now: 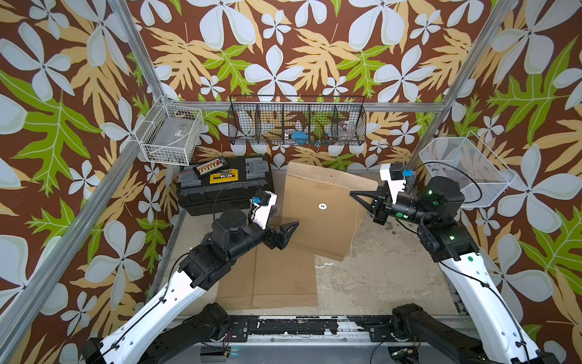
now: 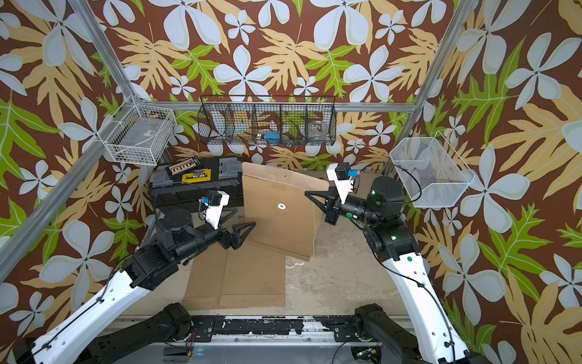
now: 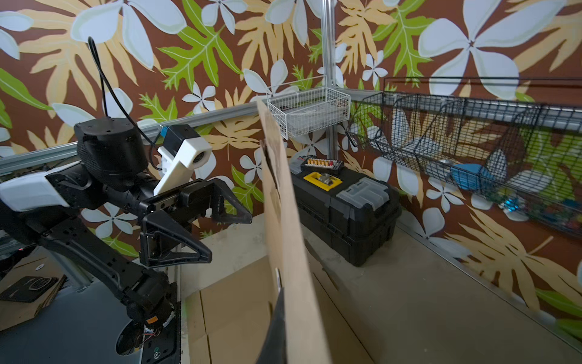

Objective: Open the file bag
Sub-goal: Place the file bag at the file bag.

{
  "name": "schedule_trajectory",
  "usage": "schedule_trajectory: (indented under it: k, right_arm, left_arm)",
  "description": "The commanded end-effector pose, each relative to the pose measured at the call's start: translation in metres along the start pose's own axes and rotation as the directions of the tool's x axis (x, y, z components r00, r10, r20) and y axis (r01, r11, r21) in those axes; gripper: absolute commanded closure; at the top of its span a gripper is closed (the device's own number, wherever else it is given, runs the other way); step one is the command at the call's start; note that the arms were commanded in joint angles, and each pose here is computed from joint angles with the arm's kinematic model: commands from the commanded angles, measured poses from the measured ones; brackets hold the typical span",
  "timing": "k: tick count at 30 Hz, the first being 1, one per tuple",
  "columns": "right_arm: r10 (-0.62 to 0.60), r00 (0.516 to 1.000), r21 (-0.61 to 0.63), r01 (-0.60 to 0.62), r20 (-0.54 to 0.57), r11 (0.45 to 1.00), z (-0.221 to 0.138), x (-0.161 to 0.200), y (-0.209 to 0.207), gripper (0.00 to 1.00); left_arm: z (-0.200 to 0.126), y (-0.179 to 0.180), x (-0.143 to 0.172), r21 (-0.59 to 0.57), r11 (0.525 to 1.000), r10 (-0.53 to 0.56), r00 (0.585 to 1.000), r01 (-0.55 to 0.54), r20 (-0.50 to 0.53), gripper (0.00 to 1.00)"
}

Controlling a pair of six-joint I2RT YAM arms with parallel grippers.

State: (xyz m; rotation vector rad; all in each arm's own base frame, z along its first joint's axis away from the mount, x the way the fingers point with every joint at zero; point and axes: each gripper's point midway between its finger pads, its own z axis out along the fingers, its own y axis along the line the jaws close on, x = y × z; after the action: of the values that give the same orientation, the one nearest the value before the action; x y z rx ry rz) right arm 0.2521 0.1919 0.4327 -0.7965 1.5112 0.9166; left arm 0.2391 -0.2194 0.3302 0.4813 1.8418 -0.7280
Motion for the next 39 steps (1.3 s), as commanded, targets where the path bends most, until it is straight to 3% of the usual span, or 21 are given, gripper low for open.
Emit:
schedule_trajectory:
  k: [1,7,10,17,23,25,27,31,35,39]
  right_arm:
    - [-0.010,0.999,0.112,0.014,-0.039,0.994,-0.008,0.007,-0.012,1.00]
    - [0.005,0.998,0.114,0.002,-0.060,0.993,-0.012,0.012,-0.007,1.00]
    - [0.008,0.998,0.081,-0.003,-0.066,0.997,-0.012,0.015,-0.001,1.00]
    - [-0.023,0.998,-0.169,0.013,-0.060,0.985,-0.014,0.018,0.053,1.00]
    - [-0.039,0.997,-0.412,0.010,-0.061,0.911,-0.029,0.026,0.111,1.00]
    - [-0.042,0.997,-0.431,0.012,-0.061,0.902,-0.034,0.030,0.118,1.00]
    - [-0.034,0.997,-0.377,0.004,-0.075,0.926,-0.031,0.037,0.110,1.00]
    - [0.086,0.970,-0.052,-0.100,-0.229,0.994,-0.003,0.084,0.039,1.00]
    - [0.249,0.870,0.198,-0.180,-0.425,0.964,0.022,0.156,-0.029,1.00]
    - [0.361,0.781,0.362,-0.187,-0.509,0.913,0.035,0.201,-0.081,1.00]
  left_arm:
    - [0.007,0.027,0.017,-0.107,0.988,-0.113,0.993,0.114,0.017,0.13]
    - [0.025,0.063,0.053,-0.092,0.956,-0.281,0.960,0.280,0.005,0.35]
    - [0.038,0.079,0.073,-0.097,0.935,-0.345,0.938,0.341,-0.025,0.53]
    - [0.070,0.107,0.121,-0.168,0.896,-0.430,0.897,0.411,-0.104,0.82]
    - [0.090,0.132,0.149,-0.234,0.860,-0.491,0.862,0.455,-0.128,0.94]
    - [0.097,0.141,0.160,-0.273,0.843,-0.510,0.849,0.462,-0.139,0.96]
    - [0.103,0.150,0.174,-0.319,0.824,-0.533,0.832,0.468,-0.157,0.98]
    - [0.113,0.162,0.204,-0.392,0.790,-0.576,0.790,0.472,-0.209,1.00]
    - [0.117,0.169,0.229,-0.440,0.766,-0.606,0.756,0.469,-0.248,1.00]
    - [0.118,0.172,0.238,-0.458,0.758,-0.612,0.748,0.464,-0.255,1.00]
